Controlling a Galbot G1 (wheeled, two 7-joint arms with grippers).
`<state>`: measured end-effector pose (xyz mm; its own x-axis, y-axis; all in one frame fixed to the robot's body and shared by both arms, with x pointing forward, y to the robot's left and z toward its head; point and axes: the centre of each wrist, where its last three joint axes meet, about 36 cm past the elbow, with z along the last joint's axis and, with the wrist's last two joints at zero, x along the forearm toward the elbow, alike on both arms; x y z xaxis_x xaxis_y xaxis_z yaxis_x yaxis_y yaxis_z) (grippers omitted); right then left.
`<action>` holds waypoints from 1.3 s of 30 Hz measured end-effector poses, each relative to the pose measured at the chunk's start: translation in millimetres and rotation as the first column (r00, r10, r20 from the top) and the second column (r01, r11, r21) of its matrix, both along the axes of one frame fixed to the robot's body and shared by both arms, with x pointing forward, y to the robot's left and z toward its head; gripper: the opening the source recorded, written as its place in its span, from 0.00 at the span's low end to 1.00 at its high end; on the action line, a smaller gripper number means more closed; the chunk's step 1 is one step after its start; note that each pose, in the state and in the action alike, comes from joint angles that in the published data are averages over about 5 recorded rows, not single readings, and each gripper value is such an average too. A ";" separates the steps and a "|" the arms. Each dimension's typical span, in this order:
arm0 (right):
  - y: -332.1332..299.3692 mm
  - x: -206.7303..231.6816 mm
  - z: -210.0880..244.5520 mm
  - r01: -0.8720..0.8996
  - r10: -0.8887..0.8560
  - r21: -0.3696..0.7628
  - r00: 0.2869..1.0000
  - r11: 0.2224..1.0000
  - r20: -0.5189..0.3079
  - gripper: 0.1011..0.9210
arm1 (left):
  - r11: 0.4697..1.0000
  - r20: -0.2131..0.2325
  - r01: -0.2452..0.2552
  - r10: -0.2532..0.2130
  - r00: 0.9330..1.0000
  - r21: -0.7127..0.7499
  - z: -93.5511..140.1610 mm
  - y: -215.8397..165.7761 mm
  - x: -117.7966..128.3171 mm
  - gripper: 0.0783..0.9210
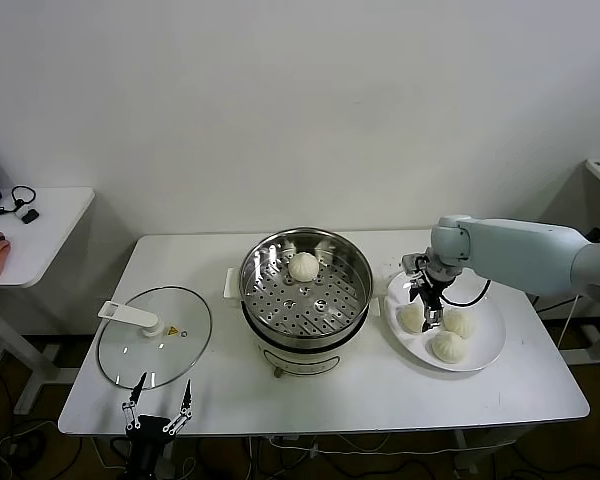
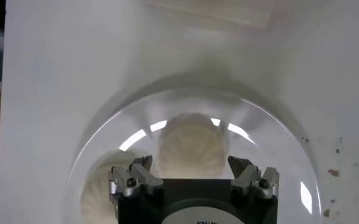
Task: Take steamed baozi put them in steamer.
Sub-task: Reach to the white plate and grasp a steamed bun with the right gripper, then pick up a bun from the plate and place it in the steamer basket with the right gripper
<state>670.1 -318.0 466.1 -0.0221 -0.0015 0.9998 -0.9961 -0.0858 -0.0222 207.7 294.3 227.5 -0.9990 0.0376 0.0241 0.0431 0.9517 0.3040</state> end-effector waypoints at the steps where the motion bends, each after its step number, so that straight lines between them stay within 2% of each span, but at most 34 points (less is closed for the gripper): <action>1: -0.4 0.2 -0.6 0.001 -0.001 -0.001 1.000 1.000 0.002 0.88 | 1.000 0.000 0.000 0.000 1.000 0.000 0.0 0.0 0.0 0.88; 17: 0.8 3.4 -4.1 0.004 -0.004 -0.001 1.000 1.000 0.015 0.71 | 1.000 0.002 0.002 -0.002 1.000 0.000 0.1 -0.1 -0.3 0.88; 25: -2.2 1.9 7.8 0.007 -0.007 0.007 1.000 1.000 0.003 0.68 | 1.000 0.003 0.005 -0.005 1.000 0.002 0.8 0.4 -0.3 0.88; 31: -3.0 3.3 40.8 -0.006 0.006 0.015 1.000 1.000 -0.003 0.68 | 1.000 0.005 0.007 -0.007 1.000 0.004 2.3 0.8 -0.2 0.88; 39: 9.1 2.9 118.2 -0.026 0.026 0.040 1.000 0.999 -0.001 0.68 | 1.000 0.008 0.019 -0.019 1.000 0.004 0.9 -1.5 1.4 0.88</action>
<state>673.0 -308.9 584.3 -0.0203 -0.0416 0.9989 -0.9935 -0.1112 -0.0248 209.0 292.7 228.4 -0.9983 0.0567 0.0167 0.0591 0.9494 0.3084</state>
